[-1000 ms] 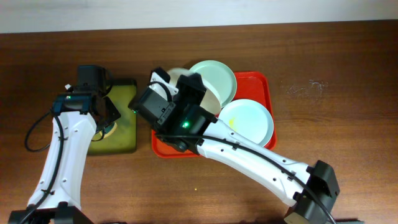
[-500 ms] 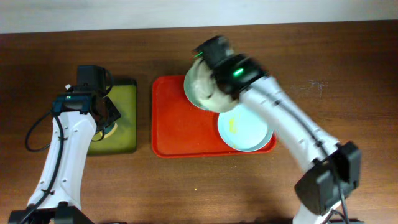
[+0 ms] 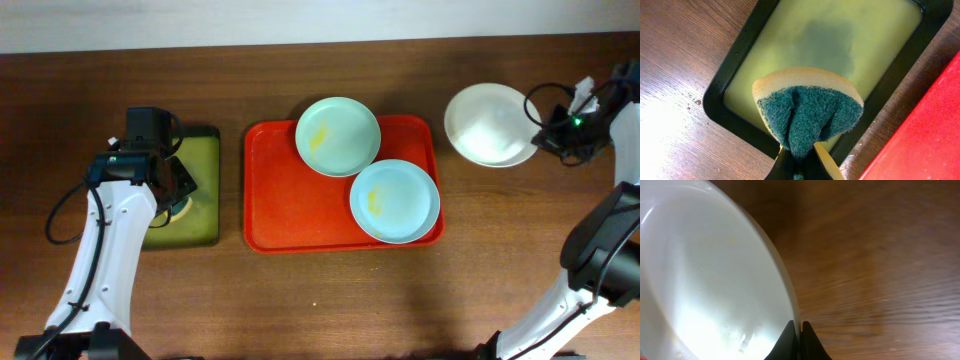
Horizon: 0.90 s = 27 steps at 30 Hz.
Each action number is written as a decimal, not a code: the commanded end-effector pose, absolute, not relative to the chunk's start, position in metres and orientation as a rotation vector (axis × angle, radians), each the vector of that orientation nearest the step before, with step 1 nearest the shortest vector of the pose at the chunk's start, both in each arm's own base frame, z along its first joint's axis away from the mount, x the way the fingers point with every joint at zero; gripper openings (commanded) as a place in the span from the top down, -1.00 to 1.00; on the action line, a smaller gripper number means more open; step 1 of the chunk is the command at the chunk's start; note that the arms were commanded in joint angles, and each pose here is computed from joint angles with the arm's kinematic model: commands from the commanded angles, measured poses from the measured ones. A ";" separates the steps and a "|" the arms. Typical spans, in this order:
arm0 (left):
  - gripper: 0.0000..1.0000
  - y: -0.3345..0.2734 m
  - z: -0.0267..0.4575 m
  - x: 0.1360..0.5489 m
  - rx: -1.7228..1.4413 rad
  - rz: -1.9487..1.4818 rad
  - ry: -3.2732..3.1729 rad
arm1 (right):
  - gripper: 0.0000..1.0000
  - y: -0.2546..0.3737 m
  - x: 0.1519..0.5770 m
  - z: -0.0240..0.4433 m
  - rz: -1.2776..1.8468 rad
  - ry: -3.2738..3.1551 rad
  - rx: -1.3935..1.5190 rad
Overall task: Clean dirty plates on tray and stack at the side
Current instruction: 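Lift the white plate with the right gripper, place it right of tray, then move the right gripper to the pale green plate and grip its rim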
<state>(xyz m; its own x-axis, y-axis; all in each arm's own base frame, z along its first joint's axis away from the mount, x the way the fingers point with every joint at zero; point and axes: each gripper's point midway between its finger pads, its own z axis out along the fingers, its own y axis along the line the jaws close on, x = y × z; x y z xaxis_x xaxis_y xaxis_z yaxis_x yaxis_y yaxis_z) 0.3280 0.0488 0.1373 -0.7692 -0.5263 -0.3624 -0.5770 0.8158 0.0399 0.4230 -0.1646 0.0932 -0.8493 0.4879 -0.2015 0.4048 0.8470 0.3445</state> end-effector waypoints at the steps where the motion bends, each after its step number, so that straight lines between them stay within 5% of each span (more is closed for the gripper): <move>1: 1.00 0.048 0.138 0.329 -0.830 0.194 2.658 | 0.92 -0.185 0.414 0.069 0.360 2.785 0.753; 6: 1.00 0.048 0.139 0.330 -0.829 0.191 2.651 | 0.88 -0.179 0.423 0.059 0.370 2.789 0.722; 8: 1.00 0.048 0.139 0.330 -0.829 0.190 2.650 | 0.59 -0.163 0.431 0.059 0.373 2.801 0.666; 11: 1.00 0.048 0.139 0.330 -0.829 0.190 2.651 | 0.49 -0.140 0.444 0.059 0.372 2.811 0.579; 12: 1.00 0.048 0.139 0.330 -0.829 0.190 2.651 | 0.17 -0.129 0.449 0.060 0.374 2.812 0.538; 17: 1.00 0.048 0.139 0.331 -0.829 0.189 2.649 | 0.02 -0.069 0.469 0.062 0.389 2.830 0.278; 20: 1.00 0.048 0.139 0.331 -0.829 0.188 2.648 | -0.26 -0.009 0.484 0.066 0.433 2.803 0.016; 27: 1.00 0.048 0.139 0.331 -0.829 0.188 2.648 | -0.29 0.118 0.499 0.075 0.470 2.690 -0.341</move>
